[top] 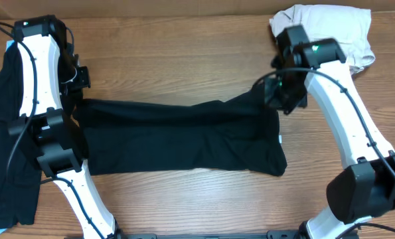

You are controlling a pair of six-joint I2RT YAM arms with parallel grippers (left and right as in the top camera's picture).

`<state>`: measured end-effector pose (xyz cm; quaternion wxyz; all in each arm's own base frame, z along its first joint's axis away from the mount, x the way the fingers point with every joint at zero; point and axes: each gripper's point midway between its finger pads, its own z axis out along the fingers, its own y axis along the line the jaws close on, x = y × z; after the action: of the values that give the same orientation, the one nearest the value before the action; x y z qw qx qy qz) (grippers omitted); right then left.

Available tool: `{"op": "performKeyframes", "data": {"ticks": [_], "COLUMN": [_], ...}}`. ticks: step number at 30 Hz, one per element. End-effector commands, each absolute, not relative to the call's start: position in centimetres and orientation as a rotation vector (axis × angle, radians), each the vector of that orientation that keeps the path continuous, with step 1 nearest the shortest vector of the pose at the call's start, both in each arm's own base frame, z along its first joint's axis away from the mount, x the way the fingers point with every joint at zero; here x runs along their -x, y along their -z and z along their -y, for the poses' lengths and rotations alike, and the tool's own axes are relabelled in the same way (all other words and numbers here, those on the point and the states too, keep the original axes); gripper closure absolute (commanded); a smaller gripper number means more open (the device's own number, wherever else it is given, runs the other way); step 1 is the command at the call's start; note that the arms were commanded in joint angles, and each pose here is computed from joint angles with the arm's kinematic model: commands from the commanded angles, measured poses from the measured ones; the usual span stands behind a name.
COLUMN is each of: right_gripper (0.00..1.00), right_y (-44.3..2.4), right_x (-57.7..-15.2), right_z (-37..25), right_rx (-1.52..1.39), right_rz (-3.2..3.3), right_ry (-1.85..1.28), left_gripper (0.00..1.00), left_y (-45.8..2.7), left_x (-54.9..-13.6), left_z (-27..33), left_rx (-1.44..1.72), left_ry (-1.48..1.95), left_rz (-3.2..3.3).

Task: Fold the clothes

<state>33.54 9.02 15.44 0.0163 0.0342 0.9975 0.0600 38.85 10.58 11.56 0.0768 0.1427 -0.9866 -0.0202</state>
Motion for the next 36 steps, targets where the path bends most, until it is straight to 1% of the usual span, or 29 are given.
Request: {"op": "performKeyframes", "data": {"ticks": [1, 7, 20, 21, 22, 23, 24, 25, 26, 27, 28, 30, 33, 36], "right_gripper": [0.96, 0.96, 0.96, 0.95, 0.91, 0.89, 0.81, 0.71, 0.51, 0.41, 0.35, 0.32, 0.31, 0.31], "right_y": [-12.2, -9.6, -7.3, -7.1, -6.9, -6.8, -6.7, -6.7, -6.7, -6.7, -6.7, -6.7, -7.2, -8.6], "right_x": [-31.9, -30.2, -27.5, -27.4, -27.3, -27.3, -27.3, -27.3, -27.4, -27.4, -27.5, -27.7, -28.3, -29.1], "right_z": [-8.2, -8.6, -7.8, -7.6, -7.4, -7.1, -6.9, -6.7, -6.5, -6.2, -6.0, -5.6, -5.4, -6.1], "right_rx": [-0.167, -0.186, -0.233, -0.256, -0.273, -0.287, -0.301, -0.315, -0.327, -0.342, -0.354, -0.347, -0.371, -0.309], "right_rz": [-3.172, -3.235, -3.329, -3.333, -3.334, -3.335, -3.334, -3.333, -3.332, -3.329, -3.327, -3.323, -3.305, -3.277], "right_ry": [-0.149, -0.189, -0.165, -0.162, -0.161, -0.162, -0.163, -0.164, -0.165, -0.167, -0.169, -0.182, -0.223, -0.318], "left_gripper": [0.96, 0.96, 0.96, 0.96, 0.94, 0.87, 0.72, 0.59, 0.43, 0.33, 0.3, 0.27, 0.26, 0.26], "left_y": [-12.1, -10.0, -4.5, -4.2, -3.9, -3.7, -3.6, -3.5, -3.5, -3.6, -3.6, -3.9, -5.4, -8.1], "left_x": [-37.7, -36.2, -31.3, -31.0, -30.9, -30.9, -30.8, -30.8, -30.8, -30.8, -30.9, -31.2, -32.1, -33.8], "left_z": [-11.8, -11.8, -10.9, -10.8, -10.8, -10.8, -10.8, -10.8, -10.8, -10.8, -10.8, -10.8, -11.0, -11.0], "left_rx": [-0.454, -0.459, -0.44, -0.437, -0.436, -0.437, -0.436, -0.436, -0.436, -0.435, -0.432, -0.434, -0.443, -0.475], "left_ry": [0.161, 0.183, 0.188, 0.187, 0.186, 0.186, 0.185, 0.186, 0.186, 0.186, 0.185, 0.186, 0.186, 0.169], "left_rz": [2.934, 2.858, 2.662, 2.654, 2.651, 2.652, 2.652, 2.652, 2.652, 2.653, 2.656, 2.663, 2.691, 2.785]}}
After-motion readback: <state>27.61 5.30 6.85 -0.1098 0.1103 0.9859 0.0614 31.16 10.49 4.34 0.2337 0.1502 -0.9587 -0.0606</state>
